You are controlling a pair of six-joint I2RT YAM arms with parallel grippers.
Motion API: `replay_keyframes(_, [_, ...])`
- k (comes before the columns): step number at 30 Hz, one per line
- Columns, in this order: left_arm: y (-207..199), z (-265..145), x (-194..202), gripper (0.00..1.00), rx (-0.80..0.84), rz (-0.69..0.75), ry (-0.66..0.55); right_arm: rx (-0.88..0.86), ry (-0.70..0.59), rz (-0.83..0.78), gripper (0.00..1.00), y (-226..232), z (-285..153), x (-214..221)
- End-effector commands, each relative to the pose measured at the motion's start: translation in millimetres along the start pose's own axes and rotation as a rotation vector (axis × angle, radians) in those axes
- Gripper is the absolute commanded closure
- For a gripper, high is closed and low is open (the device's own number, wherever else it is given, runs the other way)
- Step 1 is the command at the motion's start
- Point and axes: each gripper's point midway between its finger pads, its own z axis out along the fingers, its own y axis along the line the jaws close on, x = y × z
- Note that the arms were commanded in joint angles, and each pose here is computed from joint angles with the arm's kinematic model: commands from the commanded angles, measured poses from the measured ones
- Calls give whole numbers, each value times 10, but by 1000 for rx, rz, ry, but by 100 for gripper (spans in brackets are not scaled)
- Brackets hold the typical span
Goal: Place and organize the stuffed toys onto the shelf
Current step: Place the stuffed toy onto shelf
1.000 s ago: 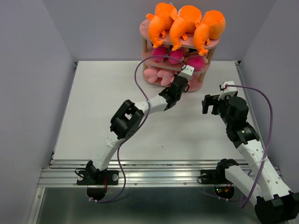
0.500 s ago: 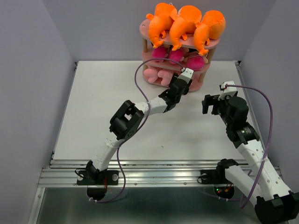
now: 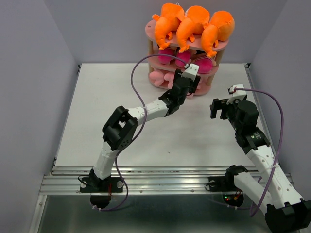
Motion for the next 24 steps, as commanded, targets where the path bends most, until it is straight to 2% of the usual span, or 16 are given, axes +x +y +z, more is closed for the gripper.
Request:
replay_keyframes(1, [50, -197, -543, 23, 7, -59, -105, 13, -53, -9, 0, -33, 21, -114])
replay_keyframes(5, [63, -369, -548, 24, 55, -87, -84, -5, -53, -22, 0, -7, 15, -111])
replay_keyframes(11, [43, -704, -358, 26, 185, -223, 15, -73, -60, -69, 0, 93, -12, -102])
replay_keyframes(14, [193, -965, -349, 26, 199, -252, 36, -198, -36, -132, 0, 289, -7, 25])
replay_keyframes(17, [347, -1206, -305, 26, 193, -220, 84, -325, 89, -250, 0, 440, 85, 344])
replay_keyframes(18, [436, -1356, -394, 25, 191, -215, 78, -424, 106, -358, 0, 540, 92, 411])
replay_keyframes(20, [617, -1614, -351, 24, 172, -161, 120, -536, 237, -472, 0, 593, 131, 697])
replay_keyframes(21, [704, -1690, -323, 24, 149, -140, 132, -610, 261, -587, 0, 606, 124, 813])
replay_keyframes(24, [977, -2042, -178, 23, 99, -67, 175, -676, 277, -757, 0, 576, 289, 899])
